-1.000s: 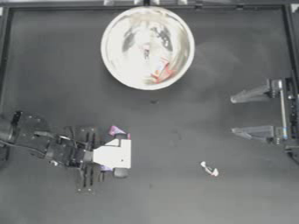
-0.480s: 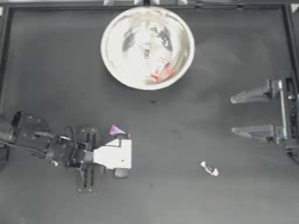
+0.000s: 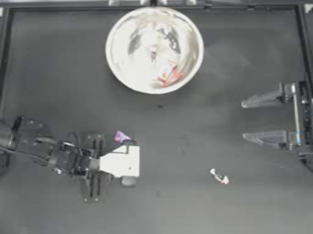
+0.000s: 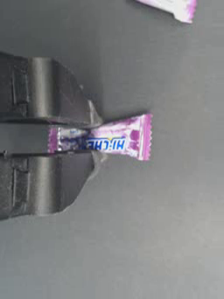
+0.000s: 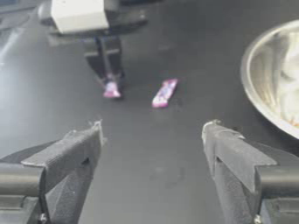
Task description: Put candies in bowl
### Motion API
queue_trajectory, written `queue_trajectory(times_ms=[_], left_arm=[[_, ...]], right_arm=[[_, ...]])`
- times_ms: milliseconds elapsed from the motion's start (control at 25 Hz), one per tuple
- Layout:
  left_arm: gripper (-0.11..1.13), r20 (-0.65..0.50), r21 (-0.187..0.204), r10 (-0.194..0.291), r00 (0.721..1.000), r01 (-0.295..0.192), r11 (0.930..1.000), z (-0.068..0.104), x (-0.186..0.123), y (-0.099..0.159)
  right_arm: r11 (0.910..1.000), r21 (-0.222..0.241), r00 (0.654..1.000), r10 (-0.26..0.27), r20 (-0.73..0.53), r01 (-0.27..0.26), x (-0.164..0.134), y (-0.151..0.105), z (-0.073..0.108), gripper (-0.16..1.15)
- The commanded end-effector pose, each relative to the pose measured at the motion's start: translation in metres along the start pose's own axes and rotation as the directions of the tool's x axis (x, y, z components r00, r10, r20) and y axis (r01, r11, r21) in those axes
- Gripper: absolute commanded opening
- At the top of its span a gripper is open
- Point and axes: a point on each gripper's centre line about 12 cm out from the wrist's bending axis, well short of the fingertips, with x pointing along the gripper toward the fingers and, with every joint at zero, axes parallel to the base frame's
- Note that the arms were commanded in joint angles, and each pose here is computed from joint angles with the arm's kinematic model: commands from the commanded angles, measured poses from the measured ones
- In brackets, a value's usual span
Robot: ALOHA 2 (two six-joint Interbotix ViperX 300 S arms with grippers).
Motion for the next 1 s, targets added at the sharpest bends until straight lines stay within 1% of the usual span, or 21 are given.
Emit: queue_trajectory(times_ms=[40, 120, 240, 360, 480, 600, 720, 800, 880, 1000], left_arm=[[0.37, 0.13, 0.004, -0.011, 0.991, 0.01, 0.9999, 0.021, -0.04, 0.002], [0.37, 0.162, 0.0, -0.004, 0.987, 0.004, 1.0, 0.024, -0.051, 0.007], [0.37, 0.206, -0.005, 0.02, 0.978, -0.019, 0.9998, 0.029, -0.066, 0.019], [0.37, 0.253, -0.01, 0.057, 0.966, -0.056, 0.9984, 0.035, -0.082, 0.037], [0.37, 0.291, -0.019, 0.098, 0.952, -0.097, 0.9951, 0.039, -0.097, 0.057], [0.37, 0.324, -0.022, 0.14, 0.936, -0.14, 0.9899, 0.042, -0.11, 0.078], [0.37, 0.348, -0.028, 0.182, 0.92, -0.184, 0.9825, 0.045, -0.122, 0.099], [0.37, 0.359, -0.054, 0.224, 0.906, -0.219, 0.9742, 0.048, -0.128, 0.12], [0.37, 0.369, -0.072, 0.259, 0.892, -0.251, 0.9654, 0.051, -0.132, 0.138], [0.37, 0.391, -0.086, 0.303, 0.869, -0.293, 0.9523, 0.057, -0.138, 0.162]], right_arm=[[1.0, 0.003, 1.0, 0.007, 0.018, -0.007, 0.0, 0.001, 0.006, 0.98], [0.9999, 0.003, 1.0, 0.014, 0.027, -0.014, 0.0, 0.002, 0.006, 0.98], [0.9998, 0.003, 0.999, 0.018, 0.032, -0.018, 0.001, 0.003, 0.007, 0.98], [0.9998, 0.003, 0.999, 0.017, 0.03, -0.018, 0.0, 0.002, 0.006, 0.98], [0.9998, 0.003, 0.999, 0.018, 0.032, -0.018, 0.001, 0.003, 0.007, 0.98], [0.9998, 0.003, 0.999, 0.018, 0.033, -0.018, 0.0, 0.003, 0.007, 0.98], [0.9999, 0.003, 0.999, 0.016, 0.033, -0.017, 0.0, 0.002, 0.007, 0.98], [0.9998, 0.003, 0.999, 0.018, 0.033, -0.018, 0.0, 0.003, 0.007, 0.98], [0.9999, 0.002, 0.999, 0.016, 0.032, -0.016, 0.001, 0.002, 0.007, 0.98], [0.9999, 0.001, 0.999, 0.017, 0.029, -0.017, 0.001, 0.002, 0.005, 0.98]])
